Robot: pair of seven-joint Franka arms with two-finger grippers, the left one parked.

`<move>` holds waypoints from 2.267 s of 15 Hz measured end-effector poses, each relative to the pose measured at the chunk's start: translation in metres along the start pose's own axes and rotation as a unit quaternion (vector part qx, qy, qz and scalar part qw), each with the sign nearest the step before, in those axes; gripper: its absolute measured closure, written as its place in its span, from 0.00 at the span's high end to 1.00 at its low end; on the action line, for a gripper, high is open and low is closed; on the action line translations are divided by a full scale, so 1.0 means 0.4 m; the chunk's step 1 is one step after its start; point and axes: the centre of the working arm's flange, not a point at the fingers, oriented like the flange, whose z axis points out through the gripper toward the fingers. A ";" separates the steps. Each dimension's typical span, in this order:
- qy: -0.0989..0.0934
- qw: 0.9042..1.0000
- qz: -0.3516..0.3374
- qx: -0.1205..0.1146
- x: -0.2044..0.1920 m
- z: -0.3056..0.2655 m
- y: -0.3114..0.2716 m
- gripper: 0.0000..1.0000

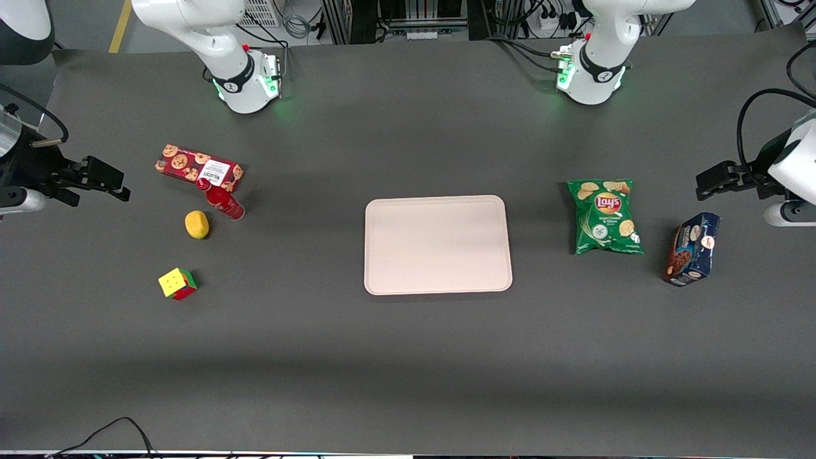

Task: Place coke bottle on tray
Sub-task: 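Move the right gripper toward the red Coca-Cola bottle beside the biscuit box, then lower the open right gripper around the bottle's neck and close it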

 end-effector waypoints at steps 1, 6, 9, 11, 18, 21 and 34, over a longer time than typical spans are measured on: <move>0.000 1.000 0.000 0.000 0.000 0.000 0.000 1.00; -0.007 1.000 0.001 0.000 -0.004 0.003 0.003 1.00; -0.028 1.000 0.003 0.001 -0.013 0.029 0.006 1.00; -0.044 0.999 0.003 -0.001 -0.023 0.072 0.009 1.00; -0.030 1.000 0.001 -0.003 -0.175 0.299 0.000 1.00; -0.022 1.000 -0.006 -0.008 -0.258 0.393 -0.013 1.00; -0.014 0.999 -0.028 -0.025 -0.393 0.643 -0.021 1.00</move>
